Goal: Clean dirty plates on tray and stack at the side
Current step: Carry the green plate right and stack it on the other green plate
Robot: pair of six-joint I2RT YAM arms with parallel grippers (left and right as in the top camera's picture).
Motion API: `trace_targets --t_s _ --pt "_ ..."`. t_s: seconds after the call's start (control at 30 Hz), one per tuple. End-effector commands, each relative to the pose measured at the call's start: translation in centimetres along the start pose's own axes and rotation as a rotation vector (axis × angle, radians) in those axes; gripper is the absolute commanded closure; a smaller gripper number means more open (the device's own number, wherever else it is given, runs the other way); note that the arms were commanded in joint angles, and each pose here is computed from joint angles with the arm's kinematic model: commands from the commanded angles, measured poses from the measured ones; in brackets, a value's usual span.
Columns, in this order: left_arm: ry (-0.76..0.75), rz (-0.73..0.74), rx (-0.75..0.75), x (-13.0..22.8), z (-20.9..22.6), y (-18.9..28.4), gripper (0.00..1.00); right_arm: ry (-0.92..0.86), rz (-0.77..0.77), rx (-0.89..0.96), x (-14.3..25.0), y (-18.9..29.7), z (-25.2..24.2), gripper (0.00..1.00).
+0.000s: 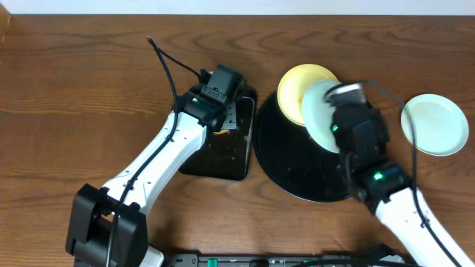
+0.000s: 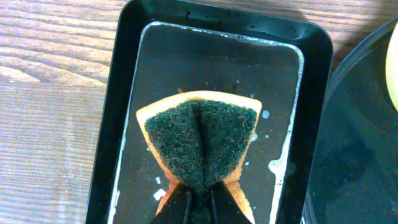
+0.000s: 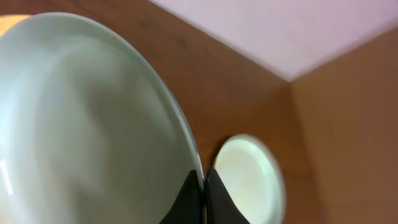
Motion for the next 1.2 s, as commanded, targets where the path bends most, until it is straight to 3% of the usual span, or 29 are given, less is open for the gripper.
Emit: trace_targets --t_s 0.0,0.2,0.47,0.7,1.0,1.03,1.17 --pt "-0.008 0.007 -0.026 0.2 0.5 -0.4 0.92 -0.32 0.087 -0.017 1.4 -2.6 -1.2 0.99" --pt "-0.01 0.02 -0.031 0.5 0.6 -0.4 0.92 -0.721 0.199 0.081 4.7 -6.8 -5.4 0.99" --pt "0.006 0.028 -0.035 0.7 0.7 -0.4 0.92 -1.069 0.222 0.253 8.4 -9.6 -11.6 0.99" --pt "0.005 0.028 -0.035 0.7 0.7 -0.4 0.92 -1.218 0.299 0.391 13.3 -11.4 -15.3 0.99" --pt "0.005 0.027 -0.035 0.7 0.7 -0.4 0.92 -1.324 0.306 0.375 16.1 -13.5 -17.5 0.99" --pt "0.005 0.027 -0.035 0.7 0.7 -0.4 0.92 -1.326 0.31 0.372 16.2 -13.6 -17.4 0.95" --pt "0.005 0.027 -0.035 0.7 0.7 -0.4 0.92 -1.248 0.29 0.218 14.7 -14.3 -16.3 0.6"
Point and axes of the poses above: each gripper's point midway between its finger pads, its own y axis back along the fingers, its own z axis along the line the jaws close on, x = y × z, the point moved 3 cm from there along y, back along the fingers, and after that the axes turned 5 degrees about -y, right-handed, at the moved point
